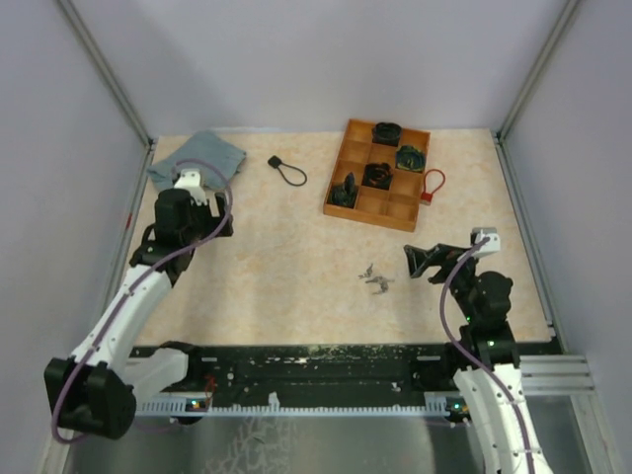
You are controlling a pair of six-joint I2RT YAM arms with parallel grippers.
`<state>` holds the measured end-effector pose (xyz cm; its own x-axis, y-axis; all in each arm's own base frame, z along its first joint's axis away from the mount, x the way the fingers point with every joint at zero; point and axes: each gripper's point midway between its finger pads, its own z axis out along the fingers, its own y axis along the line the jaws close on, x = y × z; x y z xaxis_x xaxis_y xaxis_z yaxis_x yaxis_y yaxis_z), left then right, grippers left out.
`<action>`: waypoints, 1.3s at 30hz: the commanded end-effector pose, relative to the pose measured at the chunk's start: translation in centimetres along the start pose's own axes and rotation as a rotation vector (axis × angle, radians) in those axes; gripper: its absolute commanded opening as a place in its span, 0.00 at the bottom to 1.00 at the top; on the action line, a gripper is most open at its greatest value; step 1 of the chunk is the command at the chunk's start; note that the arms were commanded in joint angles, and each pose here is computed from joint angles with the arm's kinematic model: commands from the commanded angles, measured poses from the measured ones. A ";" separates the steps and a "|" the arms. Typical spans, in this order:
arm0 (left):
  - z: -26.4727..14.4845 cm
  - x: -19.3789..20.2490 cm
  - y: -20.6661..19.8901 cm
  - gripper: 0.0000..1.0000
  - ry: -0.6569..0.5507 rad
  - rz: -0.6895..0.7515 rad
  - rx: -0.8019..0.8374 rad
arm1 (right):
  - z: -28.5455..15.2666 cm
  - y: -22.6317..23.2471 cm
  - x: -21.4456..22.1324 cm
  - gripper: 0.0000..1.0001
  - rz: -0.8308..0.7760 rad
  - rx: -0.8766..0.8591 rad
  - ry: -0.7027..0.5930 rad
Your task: Unlock with the key
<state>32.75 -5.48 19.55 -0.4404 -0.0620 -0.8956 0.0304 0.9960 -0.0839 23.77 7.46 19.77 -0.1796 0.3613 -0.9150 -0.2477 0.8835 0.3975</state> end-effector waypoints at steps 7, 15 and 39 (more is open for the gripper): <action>6.3 -0.8 5.0 0.92 0.146 -0.078 -0.123 | -0.8 1.9 -2.9 0.98 -0.040 -0.057 -0.123; 12.0 1.7 11.5 0.81 0.342 -0.240 -0.170 | -1.1 2.3 -3.1 0.98 -0.040 -0.064 -0.134; 16.7 8.9 17.8 0.39 0.612 -0.282 -0.292 | -0.9 2.2 -2.8 0.98 -0.032 -0.063 -0.131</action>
<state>44.14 10.22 2.83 -0.8037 -0.3751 -0.4620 -0.3702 0.9230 -0.1053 22.87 8.12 21.54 -0.1071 0.3661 -0.9244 -0.2875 0.8786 0.3813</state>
